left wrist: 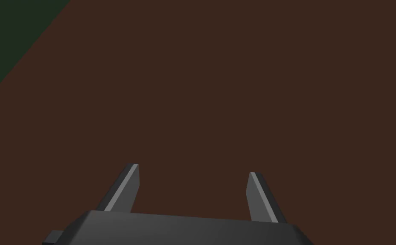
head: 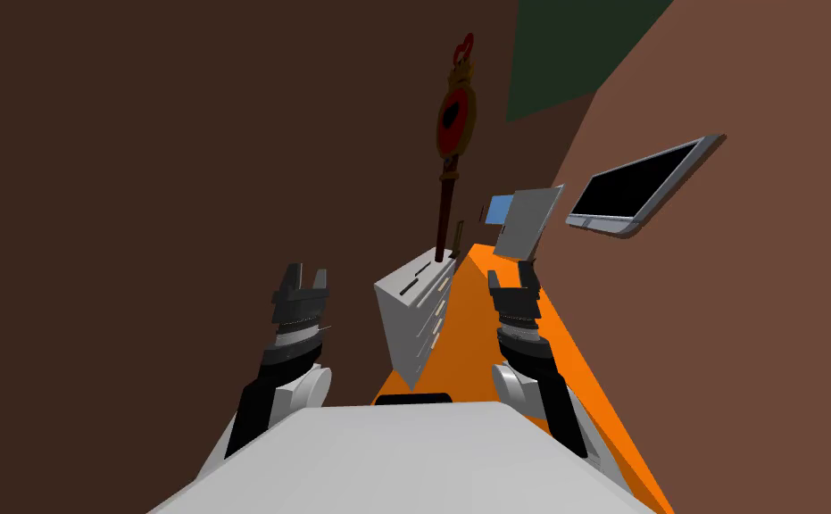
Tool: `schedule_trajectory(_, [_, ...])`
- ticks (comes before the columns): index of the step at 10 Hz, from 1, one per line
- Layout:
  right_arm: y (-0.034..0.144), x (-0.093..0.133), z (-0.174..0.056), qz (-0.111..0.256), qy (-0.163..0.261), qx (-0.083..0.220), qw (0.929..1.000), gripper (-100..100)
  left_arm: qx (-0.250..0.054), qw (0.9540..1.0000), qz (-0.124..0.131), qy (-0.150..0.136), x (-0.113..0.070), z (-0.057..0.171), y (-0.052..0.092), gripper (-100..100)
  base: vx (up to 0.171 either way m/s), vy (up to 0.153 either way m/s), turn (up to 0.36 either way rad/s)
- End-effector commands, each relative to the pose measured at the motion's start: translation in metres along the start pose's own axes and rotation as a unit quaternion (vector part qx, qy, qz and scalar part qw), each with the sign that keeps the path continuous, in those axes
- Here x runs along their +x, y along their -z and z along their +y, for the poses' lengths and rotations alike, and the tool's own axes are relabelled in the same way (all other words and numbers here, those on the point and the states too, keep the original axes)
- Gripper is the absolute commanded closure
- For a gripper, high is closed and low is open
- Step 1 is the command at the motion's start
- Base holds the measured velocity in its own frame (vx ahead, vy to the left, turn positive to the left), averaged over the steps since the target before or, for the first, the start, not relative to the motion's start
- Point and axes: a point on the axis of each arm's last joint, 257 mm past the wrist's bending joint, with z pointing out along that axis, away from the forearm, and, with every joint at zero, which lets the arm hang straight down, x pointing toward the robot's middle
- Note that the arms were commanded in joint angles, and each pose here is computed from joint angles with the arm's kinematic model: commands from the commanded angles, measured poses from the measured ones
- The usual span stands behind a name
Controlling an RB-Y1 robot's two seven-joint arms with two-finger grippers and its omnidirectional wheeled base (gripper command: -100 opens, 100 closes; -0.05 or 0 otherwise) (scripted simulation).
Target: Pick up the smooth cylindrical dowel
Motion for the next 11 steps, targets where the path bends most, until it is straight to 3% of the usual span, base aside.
schedule_trajectory(1, [0.000, 0.000, 0.000, 0.000, 0.000, 0.000, 1.0000, 0, 0.001, 0.9998, 0.016, -0.010, 0.002, 0.000, 0.001, -100, -0.033, -0.007, -0.040])
schedule_trajectory(7, [0.000, 0.000, 0.000, 0.000, 0.000, 0.000, 1.0000, 0, 0.010, 0.9940, 0.085, -0.067, 0.010, 0.001, 0.007, -100, -0.097, -0.003, -0.060])
schedule_trajectory(8, [0.000, 0.000, 0.000, 0.000, 0.000, 0.000, 1.0000, 0, 0.014, 0.9908, 0.103, -0.087, 0.010, 0.002, 0.009, -100, -0.079, -0.018, -0.078])
schedule_trajectory(9, [0.000, 0.000, 0.000, 0.000, 0.000, 0.000, 1.0000, 0, 0.015, 0.9901, 0.109, -0.088, 0.012, 0.002, 0.009, -100, -0.076, -0.012, -0.046])
schedule_trajectory(10, [0.000, 0.000, 0.000, 0.000, 0.000, 0.000, 1.0000, 0, 0.021, 0.9858, 0.126, -0.110, 0.012, 0.002, 0.011, -100, -0.093, -0.021, -0.096])
schedule_trajectory(11, [0.000, 0.000, 0.000, 0.000, 0.000, 0.000, 1.0000, 0, 0.021, 0.9844, 0.134, -0.111, 0.014, 0.002, 0.011, -100, -0.081, -0.014, -0.049])
